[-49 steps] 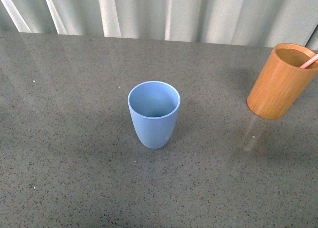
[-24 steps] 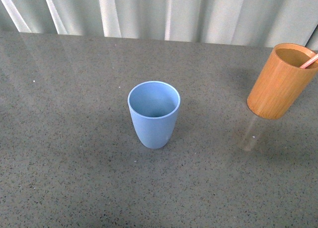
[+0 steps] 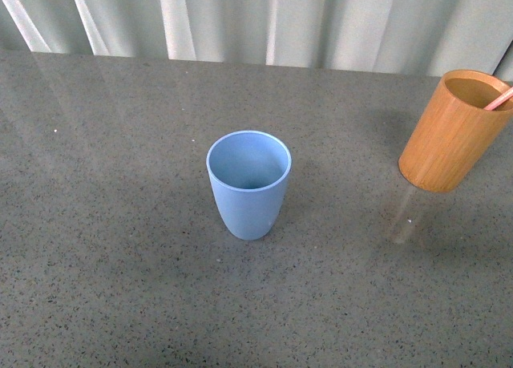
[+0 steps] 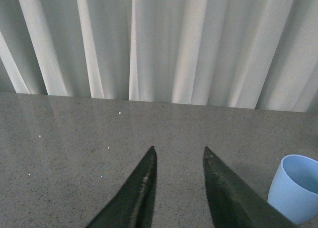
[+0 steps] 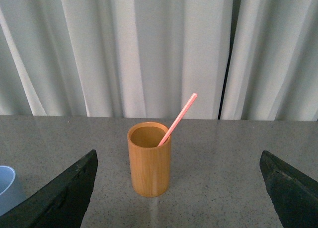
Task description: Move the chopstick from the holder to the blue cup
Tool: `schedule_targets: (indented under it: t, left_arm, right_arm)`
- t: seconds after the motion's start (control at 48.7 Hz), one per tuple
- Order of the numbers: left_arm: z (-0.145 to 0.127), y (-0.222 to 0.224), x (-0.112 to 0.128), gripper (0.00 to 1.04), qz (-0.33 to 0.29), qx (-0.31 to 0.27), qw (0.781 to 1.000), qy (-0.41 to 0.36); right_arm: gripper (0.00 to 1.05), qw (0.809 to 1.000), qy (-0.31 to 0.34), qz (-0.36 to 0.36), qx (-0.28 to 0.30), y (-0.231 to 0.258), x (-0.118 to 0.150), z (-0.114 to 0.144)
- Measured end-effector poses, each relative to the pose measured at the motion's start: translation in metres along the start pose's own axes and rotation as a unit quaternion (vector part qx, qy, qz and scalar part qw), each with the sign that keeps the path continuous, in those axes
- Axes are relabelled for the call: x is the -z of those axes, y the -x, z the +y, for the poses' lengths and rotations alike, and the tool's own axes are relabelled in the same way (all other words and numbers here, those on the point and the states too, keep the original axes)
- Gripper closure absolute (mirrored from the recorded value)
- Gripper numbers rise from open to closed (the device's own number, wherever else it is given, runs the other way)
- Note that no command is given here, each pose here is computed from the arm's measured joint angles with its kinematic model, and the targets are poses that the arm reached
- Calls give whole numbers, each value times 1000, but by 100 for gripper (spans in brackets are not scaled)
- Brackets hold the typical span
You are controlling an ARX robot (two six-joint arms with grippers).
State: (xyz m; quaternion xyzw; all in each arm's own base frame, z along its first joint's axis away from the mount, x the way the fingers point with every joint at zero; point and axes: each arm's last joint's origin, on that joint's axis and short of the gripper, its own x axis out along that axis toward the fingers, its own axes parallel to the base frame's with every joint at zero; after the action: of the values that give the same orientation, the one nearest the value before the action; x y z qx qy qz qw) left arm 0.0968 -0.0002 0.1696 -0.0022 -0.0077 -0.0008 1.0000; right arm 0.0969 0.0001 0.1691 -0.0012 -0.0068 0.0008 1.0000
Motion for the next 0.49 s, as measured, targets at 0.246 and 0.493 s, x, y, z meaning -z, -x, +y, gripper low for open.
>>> schedule_targets:
  t: [0.246, 0.493]
  left_arm:
    - [0, 0, 0, 28, 0, 0, 1000, 0]
    - [0, 0, 0, 7, 0, 0, 1000, 0]
  right_arm:
    - [10, 987, -54, 140, 53, -18, 4, -11]
    - [10, 995, -29, 96, 29, -80, 2, -30]
